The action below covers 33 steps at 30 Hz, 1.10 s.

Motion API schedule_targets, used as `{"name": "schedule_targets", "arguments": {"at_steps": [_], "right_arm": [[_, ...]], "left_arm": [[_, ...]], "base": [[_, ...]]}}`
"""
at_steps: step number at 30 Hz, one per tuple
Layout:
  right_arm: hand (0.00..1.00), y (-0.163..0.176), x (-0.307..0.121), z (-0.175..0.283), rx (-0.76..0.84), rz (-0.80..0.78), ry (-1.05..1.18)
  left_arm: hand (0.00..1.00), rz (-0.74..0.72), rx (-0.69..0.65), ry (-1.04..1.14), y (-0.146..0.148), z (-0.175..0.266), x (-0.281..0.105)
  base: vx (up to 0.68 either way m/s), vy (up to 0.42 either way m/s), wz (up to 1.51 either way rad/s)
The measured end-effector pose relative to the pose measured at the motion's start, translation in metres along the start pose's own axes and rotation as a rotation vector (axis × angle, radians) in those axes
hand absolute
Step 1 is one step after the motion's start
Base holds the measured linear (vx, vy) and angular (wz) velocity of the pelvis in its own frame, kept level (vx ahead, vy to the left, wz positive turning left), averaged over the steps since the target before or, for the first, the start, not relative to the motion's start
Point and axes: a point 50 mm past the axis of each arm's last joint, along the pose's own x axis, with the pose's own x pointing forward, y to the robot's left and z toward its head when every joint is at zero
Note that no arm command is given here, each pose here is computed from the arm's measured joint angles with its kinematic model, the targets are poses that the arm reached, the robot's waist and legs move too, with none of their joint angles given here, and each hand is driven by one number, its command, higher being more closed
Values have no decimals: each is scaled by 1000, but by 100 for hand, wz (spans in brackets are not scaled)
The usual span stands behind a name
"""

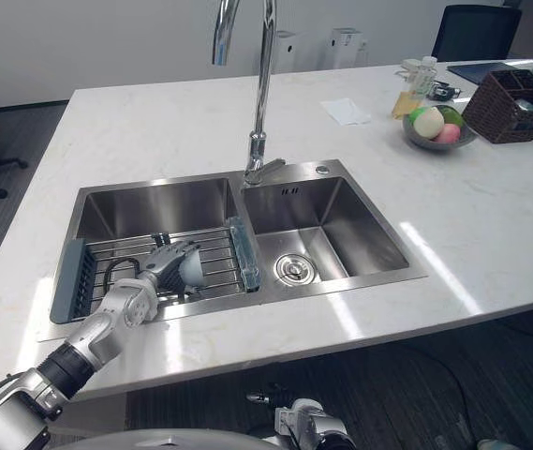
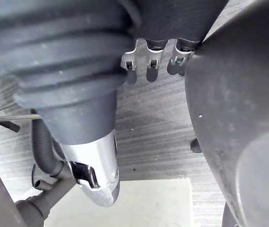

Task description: Walk over to the sink, pick up the cup, carry it to the dishwasher, place the cup inside the dishwasher, then close the dishwasher door

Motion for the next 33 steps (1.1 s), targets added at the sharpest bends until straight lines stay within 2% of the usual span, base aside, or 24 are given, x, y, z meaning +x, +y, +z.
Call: {"name": "schedule_targets", "arguments": {"at_steps": [19, 33], "right_arm": [[0, 1, 0, 0, -26, 1, 23], [0, 1, 0, -3, -28, 7, 52]], "left_arm": [[0, 77, -59, 103, 5, -18, 3], [0, -30, -72, 124, 1, -26, 3]], "base": [[-2, 0, 0], [0, 0, 0]]}}
